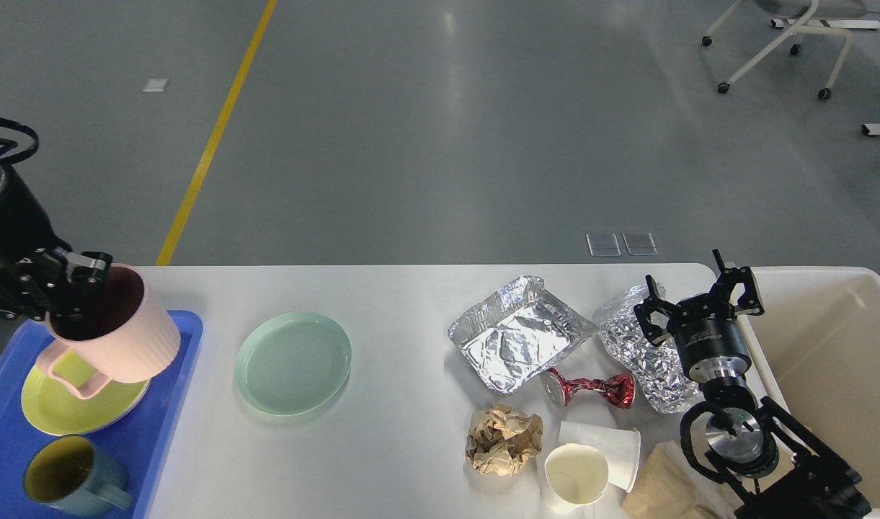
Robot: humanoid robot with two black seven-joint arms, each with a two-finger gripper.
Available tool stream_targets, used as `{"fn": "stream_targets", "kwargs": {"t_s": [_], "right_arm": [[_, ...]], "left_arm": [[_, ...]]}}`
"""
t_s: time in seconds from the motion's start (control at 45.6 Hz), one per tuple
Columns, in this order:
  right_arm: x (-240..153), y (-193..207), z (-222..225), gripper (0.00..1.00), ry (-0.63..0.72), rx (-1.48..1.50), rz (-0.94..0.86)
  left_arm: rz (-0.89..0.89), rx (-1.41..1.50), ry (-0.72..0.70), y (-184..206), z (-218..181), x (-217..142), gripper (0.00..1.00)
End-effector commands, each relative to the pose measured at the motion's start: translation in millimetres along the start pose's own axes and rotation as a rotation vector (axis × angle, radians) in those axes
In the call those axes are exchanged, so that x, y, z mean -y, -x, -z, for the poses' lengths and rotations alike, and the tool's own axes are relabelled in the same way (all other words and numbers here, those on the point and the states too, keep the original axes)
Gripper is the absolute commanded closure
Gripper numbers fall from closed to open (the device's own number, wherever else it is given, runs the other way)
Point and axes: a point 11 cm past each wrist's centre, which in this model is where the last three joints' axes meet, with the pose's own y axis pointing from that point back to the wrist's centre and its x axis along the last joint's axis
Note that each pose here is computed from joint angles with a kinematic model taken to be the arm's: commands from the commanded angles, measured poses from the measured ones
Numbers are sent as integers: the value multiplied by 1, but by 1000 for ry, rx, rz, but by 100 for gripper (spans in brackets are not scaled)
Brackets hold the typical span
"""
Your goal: Tidy desktop
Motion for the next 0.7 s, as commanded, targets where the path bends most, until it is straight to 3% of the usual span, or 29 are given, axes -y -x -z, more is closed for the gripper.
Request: {"fn": "stream_targets", "kwargs": {"t_s": [0.0,0.351,0.679], "right_arm": [[0,0,0,0,-1,0,0],[0,0,0,0,-1,0,0],[0,0,0,0,1,0,0]], "left_arm": [[-19,-83,-18,-7,61,14,98],[-24,-329,-120,6,201,71,98],[24,-447,-111,22,241,156,96]]}}
